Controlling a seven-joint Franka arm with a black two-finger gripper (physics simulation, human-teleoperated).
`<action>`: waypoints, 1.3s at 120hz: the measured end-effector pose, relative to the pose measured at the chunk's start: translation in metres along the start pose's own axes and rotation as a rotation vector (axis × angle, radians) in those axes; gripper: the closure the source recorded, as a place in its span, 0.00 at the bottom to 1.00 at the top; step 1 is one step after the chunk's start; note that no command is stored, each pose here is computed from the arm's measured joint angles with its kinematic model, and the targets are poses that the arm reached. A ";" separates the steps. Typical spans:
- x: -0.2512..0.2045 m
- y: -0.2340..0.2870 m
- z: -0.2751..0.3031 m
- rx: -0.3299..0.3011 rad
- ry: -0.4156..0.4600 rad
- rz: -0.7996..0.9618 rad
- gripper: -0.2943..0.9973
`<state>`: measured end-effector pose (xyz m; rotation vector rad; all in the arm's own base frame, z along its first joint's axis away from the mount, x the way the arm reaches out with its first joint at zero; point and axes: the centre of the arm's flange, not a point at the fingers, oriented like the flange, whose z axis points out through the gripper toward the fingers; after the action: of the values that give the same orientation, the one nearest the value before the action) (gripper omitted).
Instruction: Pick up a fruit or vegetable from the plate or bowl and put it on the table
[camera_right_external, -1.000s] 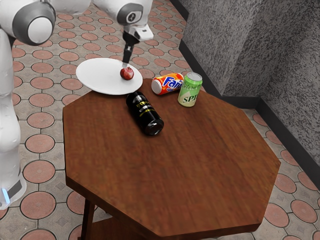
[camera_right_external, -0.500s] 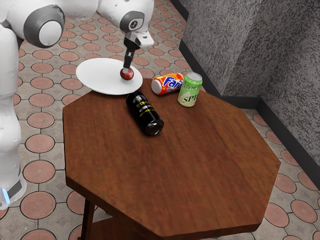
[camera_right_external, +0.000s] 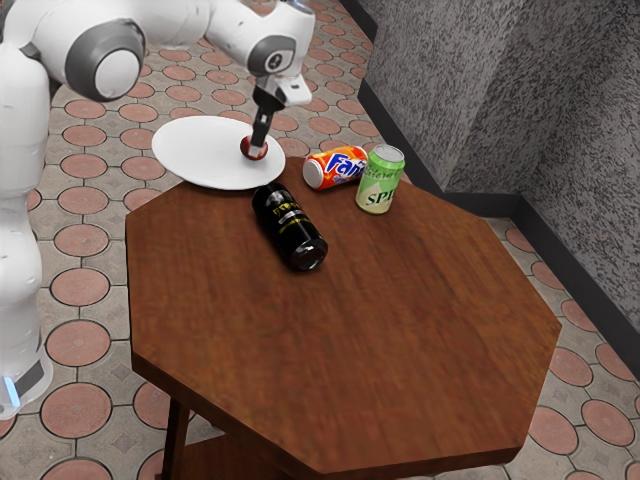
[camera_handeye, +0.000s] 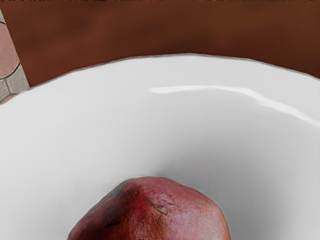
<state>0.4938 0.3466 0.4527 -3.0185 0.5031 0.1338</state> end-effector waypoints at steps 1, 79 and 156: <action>0.000 0.000 0.000 0.000 0.000 0.000 0.23; 0.002 -0.009 -0.004 -0.018 0.020 -0.044 0.50; 0.084 0.146 -0.144 0.007 0.039 0.093 0.50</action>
<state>0.5355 0.1685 0.5777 -2.9968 0.6467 0.0787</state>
